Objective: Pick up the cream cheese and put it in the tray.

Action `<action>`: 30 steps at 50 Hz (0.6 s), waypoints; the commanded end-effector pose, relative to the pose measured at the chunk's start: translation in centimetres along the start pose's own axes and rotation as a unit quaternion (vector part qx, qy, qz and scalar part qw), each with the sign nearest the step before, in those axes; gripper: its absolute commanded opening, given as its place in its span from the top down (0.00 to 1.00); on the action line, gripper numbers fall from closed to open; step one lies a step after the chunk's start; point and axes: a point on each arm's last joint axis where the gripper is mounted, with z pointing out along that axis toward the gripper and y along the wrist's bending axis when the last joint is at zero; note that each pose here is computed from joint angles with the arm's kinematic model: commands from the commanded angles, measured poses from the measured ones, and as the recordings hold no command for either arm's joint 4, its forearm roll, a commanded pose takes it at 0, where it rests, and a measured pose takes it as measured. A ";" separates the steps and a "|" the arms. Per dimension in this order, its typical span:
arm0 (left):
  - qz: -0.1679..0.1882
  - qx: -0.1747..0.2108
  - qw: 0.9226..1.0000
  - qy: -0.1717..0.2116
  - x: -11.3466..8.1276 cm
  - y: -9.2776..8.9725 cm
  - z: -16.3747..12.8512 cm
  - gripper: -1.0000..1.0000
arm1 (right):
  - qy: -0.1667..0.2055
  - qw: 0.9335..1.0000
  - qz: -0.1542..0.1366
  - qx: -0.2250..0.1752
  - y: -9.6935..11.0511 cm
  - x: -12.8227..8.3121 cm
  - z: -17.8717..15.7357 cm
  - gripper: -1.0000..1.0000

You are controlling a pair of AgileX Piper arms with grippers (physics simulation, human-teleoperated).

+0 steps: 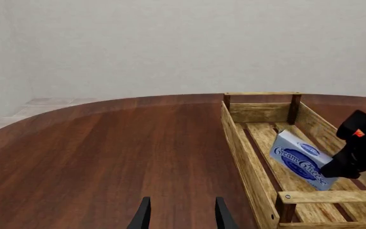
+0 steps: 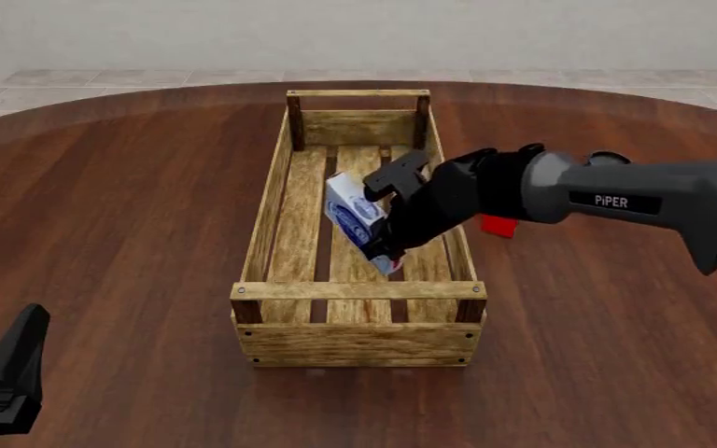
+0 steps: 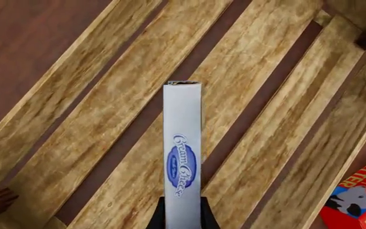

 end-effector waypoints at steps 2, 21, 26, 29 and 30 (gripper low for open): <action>0.000 0.000 1.000 0.000 0.0 0.0 0.0 0.00 | 0.024 1.000 -0.001 0.003 -0.1 1.0 2.0 1.00; 0.000 0.000 1.000 0.000 0.0 0.0 0.0 0.00 | 0.027 1.000 0.012 0.000 0.3 0.8 1.4 0.00; 0.000 0.000 1.000 0.000 0.0 0.0 0.0 0.00 | 0.027 1.000 0.012 0.000 0.2 0.7 1.5 0.00; 0.000 0.000 1.000 0.000 0.0 0.0 0.0 0.00 | 0.026 1.000 0.012 0.000 0.4 0.6 1.5 0.00; 0.000 0.000 1.000 0.000 0.0 0.0 0.0 0.00 | 0.024 1.000 0.015 0.001 0.2 0.5 1.3 0.00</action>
